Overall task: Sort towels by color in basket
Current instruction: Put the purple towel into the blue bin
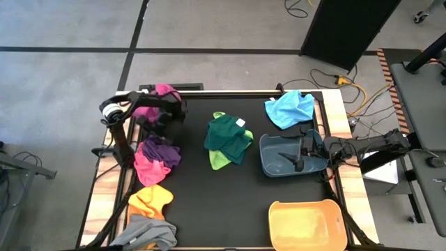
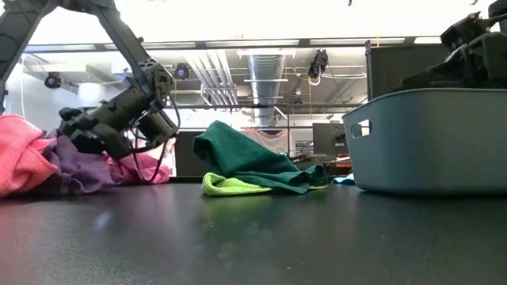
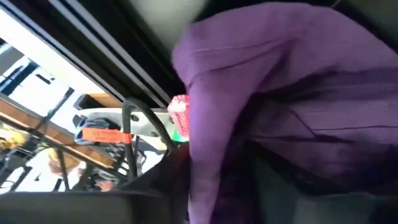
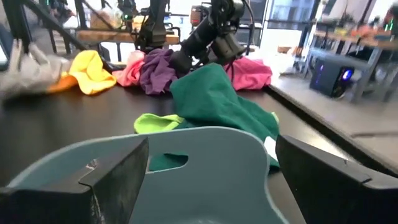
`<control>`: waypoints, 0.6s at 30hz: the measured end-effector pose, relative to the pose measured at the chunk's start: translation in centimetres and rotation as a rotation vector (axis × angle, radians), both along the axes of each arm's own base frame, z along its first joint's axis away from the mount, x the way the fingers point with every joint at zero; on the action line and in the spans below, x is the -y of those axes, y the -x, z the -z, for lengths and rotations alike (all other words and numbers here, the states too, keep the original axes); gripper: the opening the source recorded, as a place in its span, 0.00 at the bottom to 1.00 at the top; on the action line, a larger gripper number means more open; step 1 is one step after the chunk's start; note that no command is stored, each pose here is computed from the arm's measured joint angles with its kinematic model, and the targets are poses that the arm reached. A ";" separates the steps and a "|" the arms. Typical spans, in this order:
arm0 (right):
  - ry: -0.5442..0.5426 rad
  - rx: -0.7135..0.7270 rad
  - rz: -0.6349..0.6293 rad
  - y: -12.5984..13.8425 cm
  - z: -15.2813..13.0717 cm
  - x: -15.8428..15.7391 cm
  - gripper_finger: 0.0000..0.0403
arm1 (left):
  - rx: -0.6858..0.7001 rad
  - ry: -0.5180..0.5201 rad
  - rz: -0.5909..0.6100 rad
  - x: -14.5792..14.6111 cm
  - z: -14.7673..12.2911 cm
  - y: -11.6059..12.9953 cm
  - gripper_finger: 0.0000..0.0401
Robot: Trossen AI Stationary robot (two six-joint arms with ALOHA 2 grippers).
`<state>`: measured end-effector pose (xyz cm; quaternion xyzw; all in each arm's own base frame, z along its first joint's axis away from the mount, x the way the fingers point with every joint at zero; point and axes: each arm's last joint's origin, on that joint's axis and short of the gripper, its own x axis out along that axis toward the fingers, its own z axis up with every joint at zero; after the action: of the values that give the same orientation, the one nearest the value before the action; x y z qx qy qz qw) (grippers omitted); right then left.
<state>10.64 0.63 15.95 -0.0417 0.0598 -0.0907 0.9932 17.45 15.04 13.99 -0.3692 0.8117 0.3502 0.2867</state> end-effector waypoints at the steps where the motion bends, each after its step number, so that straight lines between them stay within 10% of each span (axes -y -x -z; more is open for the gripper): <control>1: 0.027 -0.005 -0.003 0.0 0.0 0.0 0.85 | -0.001 0.002 0.011 0.3 0.1 -0.1 0.27; 6: 0.187 -0.022 -0.019 0.0 -0.1 0.0 0.85 | 0.023 -0.019 0.072 1.5 -0.5 -0.7 0.04; 11: 0.203 0.041 -0.015 -0.1 -0.7 0.0 0.85 | 0.100 -0.097 0.115 3.0 -2.8 -1.2 0.03; 18: -0.460 0.300 0.002 0.0 -2.1 0.0 0.85 | 0.415 -0.267 0.148 4.9 -10.3 -2.2 0.00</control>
<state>10.66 0.60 18.06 0.1991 -0.0689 -0.0808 0.9742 19.67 10.18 24.24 -0.3315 0.7070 0.3490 0.5181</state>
